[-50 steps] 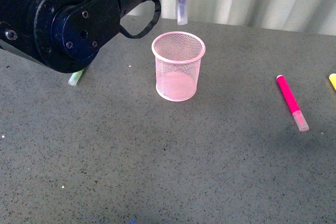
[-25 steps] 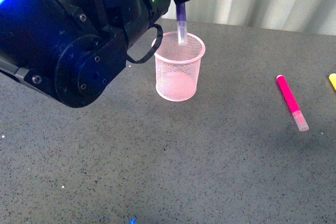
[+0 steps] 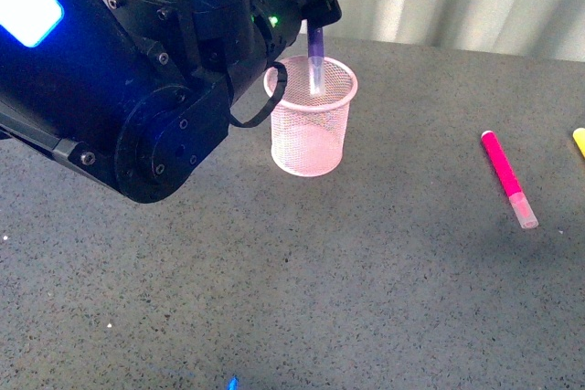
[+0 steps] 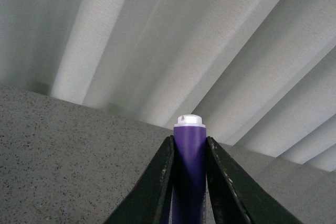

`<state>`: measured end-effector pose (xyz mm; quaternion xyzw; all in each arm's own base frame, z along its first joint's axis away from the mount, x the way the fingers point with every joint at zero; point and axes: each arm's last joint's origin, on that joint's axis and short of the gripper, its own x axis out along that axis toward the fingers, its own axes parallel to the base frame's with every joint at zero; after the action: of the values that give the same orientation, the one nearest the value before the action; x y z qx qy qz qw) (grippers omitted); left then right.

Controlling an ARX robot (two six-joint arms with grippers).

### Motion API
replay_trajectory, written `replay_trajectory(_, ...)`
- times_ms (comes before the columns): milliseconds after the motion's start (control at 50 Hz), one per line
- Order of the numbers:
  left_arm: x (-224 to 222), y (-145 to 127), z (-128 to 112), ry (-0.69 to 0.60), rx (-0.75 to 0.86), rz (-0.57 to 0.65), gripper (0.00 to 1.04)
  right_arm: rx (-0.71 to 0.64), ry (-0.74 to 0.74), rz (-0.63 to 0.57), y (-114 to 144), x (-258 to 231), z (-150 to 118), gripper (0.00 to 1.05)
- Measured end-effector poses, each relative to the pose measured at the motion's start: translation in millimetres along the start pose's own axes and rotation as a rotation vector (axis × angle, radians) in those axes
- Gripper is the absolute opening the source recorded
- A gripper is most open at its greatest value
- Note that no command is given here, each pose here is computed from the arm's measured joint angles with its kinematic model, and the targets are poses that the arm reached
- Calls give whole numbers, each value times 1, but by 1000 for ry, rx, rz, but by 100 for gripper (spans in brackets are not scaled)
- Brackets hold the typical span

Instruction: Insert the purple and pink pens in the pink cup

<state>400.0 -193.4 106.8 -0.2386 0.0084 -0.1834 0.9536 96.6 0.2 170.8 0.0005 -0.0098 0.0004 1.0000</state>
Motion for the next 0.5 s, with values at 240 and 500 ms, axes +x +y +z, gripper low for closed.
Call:
replay_trajectory(240,-4,3,4,15,-29,2,69,0,0,0,0,0,0,98)
replay_trajectory(500,-33,-8,54,126,128,10,97,0,0,0,0,0,0,98)
